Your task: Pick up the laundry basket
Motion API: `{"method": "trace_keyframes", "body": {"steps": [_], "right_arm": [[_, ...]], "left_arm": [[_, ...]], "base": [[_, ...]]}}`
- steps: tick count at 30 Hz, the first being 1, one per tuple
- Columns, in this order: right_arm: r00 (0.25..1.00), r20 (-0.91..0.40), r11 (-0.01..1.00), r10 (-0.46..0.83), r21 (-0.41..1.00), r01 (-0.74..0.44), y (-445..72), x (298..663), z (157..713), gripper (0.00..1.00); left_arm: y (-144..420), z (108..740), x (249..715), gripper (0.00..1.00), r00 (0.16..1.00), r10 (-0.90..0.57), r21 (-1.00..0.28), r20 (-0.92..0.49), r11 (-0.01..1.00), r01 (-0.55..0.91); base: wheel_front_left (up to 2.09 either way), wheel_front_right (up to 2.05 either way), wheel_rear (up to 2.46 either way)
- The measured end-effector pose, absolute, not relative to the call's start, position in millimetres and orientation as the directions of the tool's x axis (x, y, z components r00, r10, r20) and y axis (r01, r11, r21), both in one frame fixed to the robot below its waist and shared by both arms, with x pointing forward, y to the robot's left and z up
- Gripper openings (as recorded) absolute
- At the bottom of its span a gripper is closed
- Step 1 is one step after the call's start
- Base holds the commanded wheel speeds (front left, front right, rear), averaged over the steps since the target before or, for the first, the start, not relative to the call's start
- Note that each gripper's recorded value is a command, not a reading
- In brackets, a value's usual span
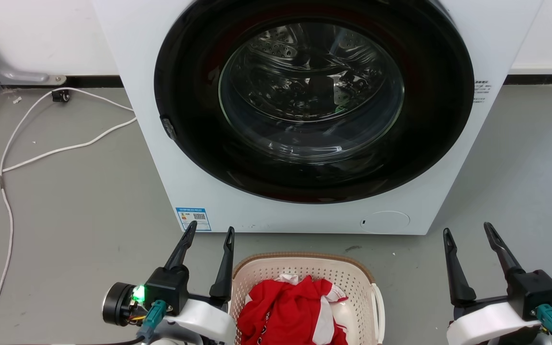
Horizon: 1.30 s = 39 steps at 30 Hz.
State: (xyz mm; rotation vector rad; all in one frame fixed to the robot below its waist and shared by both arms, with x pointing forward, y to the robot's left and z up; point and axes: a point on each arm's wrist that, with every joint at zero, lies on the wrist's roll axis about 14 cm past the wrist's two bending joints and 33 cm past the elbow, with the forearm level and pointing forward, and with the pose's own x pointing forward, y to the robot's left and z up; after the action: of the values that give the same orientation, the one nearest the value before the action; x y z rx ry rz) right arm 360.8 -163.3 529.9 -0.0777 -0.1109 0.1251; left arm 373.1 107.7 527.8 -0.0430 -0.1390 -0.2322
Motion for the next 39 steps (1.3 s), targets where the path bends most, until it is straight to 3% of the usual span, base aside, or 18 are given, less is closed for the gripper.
{"method": "trace_keyframes", "body": {"steps": [10, 21, 32, 39], "right_arm": [[0.995, 0.018, 0.993, 0.101, -0.064, -0.099, -172.4, 372.4, 502.7, 1.0], [0.97, -0.217, 0.992, 0.114, -0.026, -0.123, -167.2, 412.9, 414.3, 1.0], [0.858, -0.482, 0.983, 0.179, 0.054, -0.175, -145.5, 440.9, 296.3, 1.0], [0.731, -0.652, 0.979, 0.203, 0.109, -0.175, -139.8, 426.5, 228.0, 1.0]], "left_arm": [[110.3, 495.6, 385.8, 1.0, 0.976, -0.214, -0.032, 0.046, 0.976, 0.215], [114.1, 396.8, 427.4, 1.0, 0.948, -0.216, -0.09, -0.232, 0.976, 0.2], [129.5, 271.3, 451.4, 1.0, 0.802, -0.233, -0.113, -0.55, 0.972, 0.205], [138.1, 205.5, 449.6, 1.0, 0.659, -0.226, -0.125, -0.717, 0.972, 0.198]], "base": [[0.0, 0.0, 0.0], [0.0, 0.0, 0.0], [0.0, 0.0, 0.0], [0.0, 0.0, 0.0]]}}
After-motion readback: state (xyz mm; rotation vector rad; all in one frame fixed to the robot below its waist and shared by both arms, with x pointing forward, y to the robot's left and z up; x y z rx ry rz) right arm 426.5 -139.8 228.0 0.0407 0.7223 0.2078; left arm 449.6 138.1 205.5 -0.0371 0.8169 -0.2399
